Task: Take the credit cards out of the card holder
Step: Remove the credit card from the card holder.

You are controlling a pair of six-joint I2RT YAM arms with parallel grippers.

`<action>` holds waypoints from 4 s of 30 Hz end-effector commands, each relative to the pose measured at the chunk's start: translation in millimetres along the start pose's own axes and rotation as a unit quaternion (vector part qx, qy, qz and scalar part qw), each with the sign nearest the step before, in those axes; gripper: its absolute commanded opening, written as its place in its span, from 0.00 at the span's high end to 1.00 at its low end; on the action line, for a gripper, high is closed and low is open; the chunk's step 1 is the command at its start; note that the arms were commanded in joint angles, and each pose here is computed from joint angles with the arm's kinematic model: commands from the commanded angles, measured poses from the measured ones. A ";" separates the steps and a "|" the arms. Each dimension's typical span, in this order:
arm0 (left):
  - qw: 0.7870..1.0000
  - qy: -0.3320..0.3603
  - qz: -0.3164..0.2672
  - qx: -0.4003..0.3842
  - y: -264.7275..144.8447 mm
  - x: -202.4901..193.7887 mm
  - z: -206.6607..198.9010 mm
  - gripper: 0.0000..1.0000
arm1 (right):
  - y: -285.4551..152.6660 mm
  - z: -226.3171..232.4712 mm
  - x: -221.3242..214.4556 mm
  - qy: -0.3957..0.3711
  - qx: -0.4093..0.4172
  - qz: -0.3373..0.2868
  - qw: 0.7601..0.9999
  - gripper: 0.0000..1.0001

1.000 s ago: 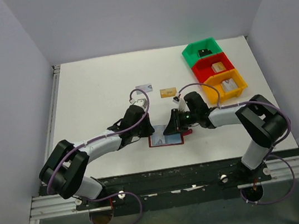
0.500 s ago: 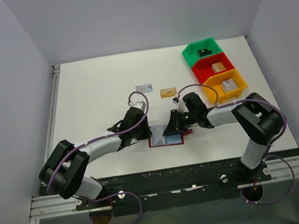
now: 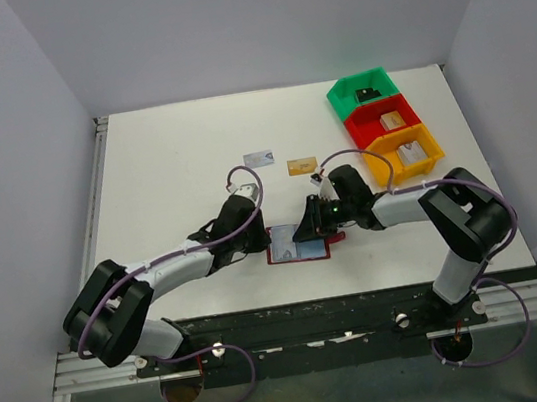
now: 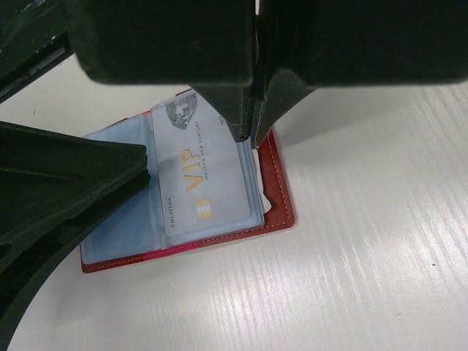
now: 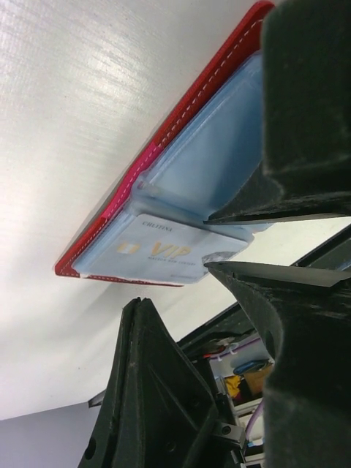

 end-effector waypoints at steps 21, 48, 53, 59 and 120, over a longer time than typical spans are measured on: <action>1.000 -0.005 0.001 0.001 9.7 0.1 1.5 1.00 | 9.9 1.6 1.1 0.006 0.002 0.017 1.000 0.65; 1.000 -0.018 0.008 0.023 7.0 -12.8 10.6 1.00 | 1.8 4.4 1.3 -0.002 -0.029 -0.002 1.000 0.65; 0.999 -0.021 0.012 0.026 6.6 -15.3 12.5 1.00 | -6.4 17.4 4.8 -0.020 -0.013 -0.019 1.000 0.64; 0.999 -0.021 0.012 0.025 7.7 -15.1 11.9 1.00 | 0.6 30.8 6.1 -0.032 0.028 0.006 0.999 0.63; 0.999 -0.020 0.008 0.023 5.6 -14.8 12.3 1.00 | 2.3 10.1 -4.2 -0.030 -0.050 0.014 0.998 0.46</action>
Point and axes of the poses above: each gripper's point midway between its finger pads, its own y axis out along the fingers, its own z axis along the line the jaws close on, x = y × z, the point moved 10 cm from there along -y, back along the fingers, and after that the axes turned 2 degrees about y, right-handed, at the moved point
